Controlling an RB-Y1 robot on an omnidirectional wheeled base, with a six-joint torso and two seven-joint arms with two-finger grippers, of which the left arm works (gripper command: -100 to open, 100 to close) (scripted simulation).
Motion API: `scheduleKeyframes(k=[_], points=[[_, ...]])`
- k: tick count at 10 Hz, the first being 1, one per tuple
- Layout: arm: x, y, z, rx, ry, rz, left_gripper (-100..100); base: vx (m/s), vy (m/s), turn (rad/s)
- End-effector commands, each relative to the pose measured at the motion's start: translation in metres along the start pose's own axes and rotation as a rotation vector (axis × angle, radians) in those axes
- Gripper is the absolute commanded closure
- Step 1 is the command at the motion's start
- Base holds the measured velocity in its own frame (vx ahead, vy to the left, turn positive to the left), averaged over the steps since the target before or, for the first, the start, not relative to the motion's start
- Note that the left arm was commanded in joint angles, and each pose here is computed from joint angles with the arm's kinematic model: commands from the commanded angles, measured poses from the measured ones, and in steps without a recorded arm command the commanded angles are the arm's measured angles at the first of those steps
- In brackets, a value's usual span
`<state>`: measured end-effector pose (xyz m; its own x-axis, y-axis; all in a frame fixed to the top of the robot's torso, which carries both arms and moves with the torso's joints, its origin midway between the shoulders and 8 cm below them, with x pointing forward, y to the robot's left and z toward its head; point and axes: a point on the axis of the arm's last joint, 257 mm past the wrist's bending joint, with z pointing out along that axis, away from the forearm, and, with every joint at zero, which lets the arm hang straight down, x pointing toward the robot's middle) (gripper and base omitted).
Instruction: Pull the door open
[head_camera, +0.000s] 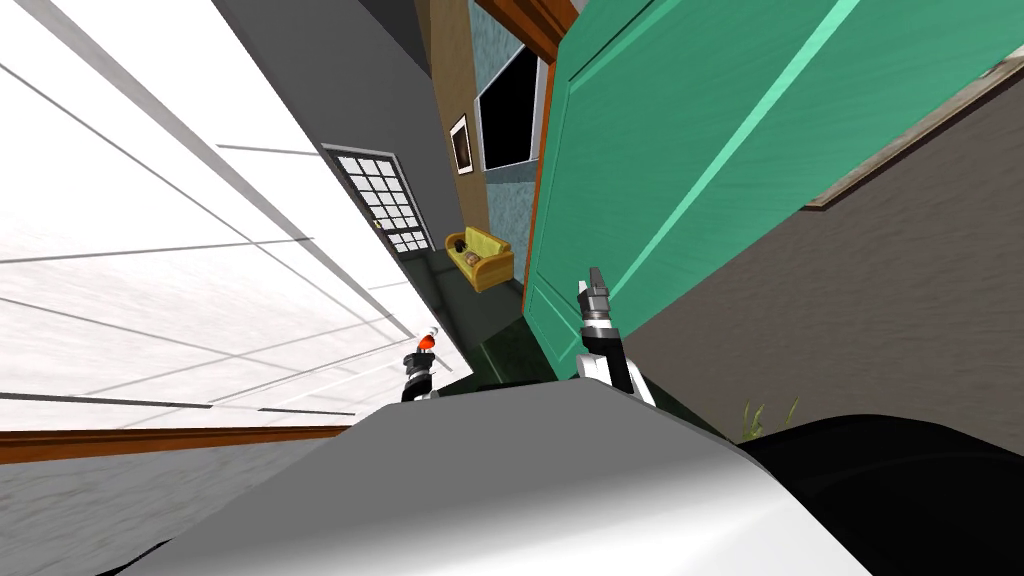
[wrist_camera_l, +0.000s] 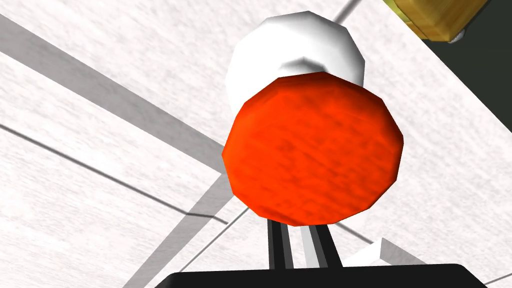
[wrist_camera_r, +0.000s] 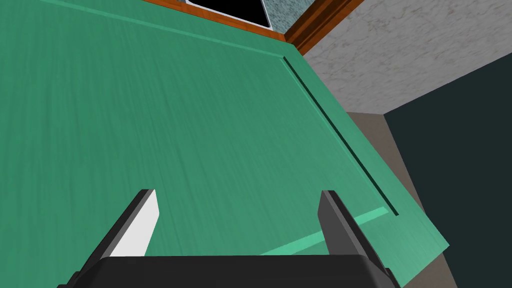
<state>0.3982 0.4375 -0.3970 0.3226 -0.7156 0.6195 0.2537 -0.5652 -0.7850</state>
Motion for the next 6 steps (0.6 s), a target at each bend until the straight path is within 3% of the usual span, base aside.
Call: scheduleKeyframes(k=[1,2,3,5,6], points=[[0.0203,-0.0026,0.0068,0.017,0.036,-0.054,100,-0.028,0.014,-0.04],[0.0203,-0.0026,0.0068,0.017,0.036,-0.054,100,-0.006,0.004,-0.004],[0.0193,-0.0029,0.0073,0.018,0.032,-0.103,100,-0.014,0.006,-0.062],[0.0193,-0.0029,0.0073,0.018,0.032,-0.103,100,-0.015,0.003,-0.011],[0.0183,-0.0031,0.0078,0.019,0.028,-0.15,100,-0.01,0.01,-0.053]])
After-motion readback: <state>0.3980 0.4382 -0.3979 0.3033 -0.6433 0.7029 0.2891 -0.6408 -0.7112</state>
